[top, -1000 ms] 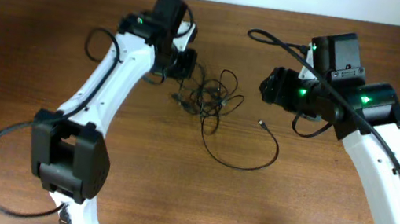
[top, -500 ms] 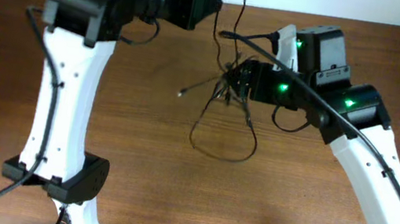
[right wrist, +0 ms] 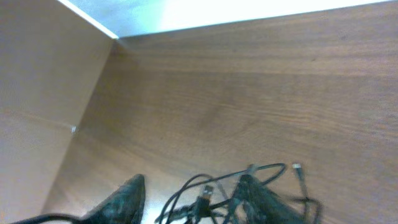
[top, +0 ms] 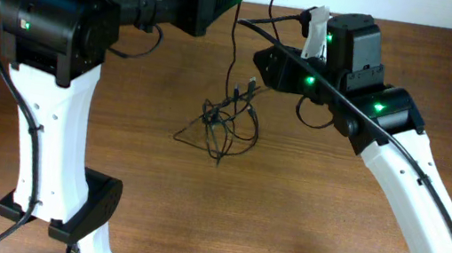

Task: Untangle cables

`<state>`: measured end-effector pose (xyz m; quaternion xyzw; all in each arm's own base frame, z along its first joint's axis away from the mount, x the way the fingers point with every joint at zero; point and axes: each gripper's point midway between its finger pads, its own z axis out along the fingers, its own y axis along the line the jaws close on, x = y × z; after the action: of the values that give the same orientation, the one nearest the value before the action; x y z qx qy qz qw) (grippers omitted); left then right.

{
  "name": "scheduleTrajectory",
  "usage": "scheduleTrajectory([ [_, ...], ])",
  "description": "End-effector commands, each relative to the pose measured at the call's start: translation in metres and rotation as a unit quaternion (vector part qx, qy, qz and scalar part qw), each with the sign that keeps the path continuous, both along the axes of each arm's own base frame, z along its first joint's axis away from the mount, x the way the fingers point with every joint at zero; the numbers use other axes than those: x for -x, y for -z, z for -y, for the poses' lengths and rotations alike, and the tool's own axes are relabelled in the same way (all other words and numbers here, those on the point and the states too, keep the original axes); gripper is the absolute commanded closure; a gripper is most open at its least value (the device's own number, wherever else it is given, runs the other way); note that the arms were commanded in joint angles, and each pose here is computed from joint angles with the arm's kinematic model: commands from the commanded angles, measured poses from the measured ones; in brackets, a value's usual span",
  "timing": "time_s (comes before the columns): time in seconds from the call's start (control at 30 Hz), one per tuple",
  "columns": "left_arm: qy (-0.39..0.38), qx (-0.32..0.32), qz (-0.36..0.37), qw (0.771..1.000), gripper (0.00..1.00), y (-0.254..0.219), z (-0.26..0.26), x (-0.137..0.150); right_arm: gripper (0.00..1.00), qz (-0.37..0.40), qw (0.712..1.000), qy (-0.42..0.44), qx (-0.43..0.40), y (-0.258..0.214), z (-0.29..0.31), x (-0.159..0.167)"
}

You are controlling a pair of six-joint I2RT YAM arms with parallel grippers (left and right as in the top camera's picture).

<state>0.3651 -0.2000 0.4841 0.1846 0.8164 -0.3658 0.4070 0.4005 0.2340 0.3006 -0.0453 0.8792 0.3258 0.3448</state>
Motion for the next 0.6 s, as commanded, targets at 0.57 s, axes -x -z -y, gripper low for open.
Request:
scheduleTrajectory([
  [0.57, -0.162, -0.007, 0.005, 0.987, 1.00, -0.020, -0.106, 0.007, 0.96, 0.073, 0.992, 0.019, -0.101, -0.121, 0.069, 0.028],
])
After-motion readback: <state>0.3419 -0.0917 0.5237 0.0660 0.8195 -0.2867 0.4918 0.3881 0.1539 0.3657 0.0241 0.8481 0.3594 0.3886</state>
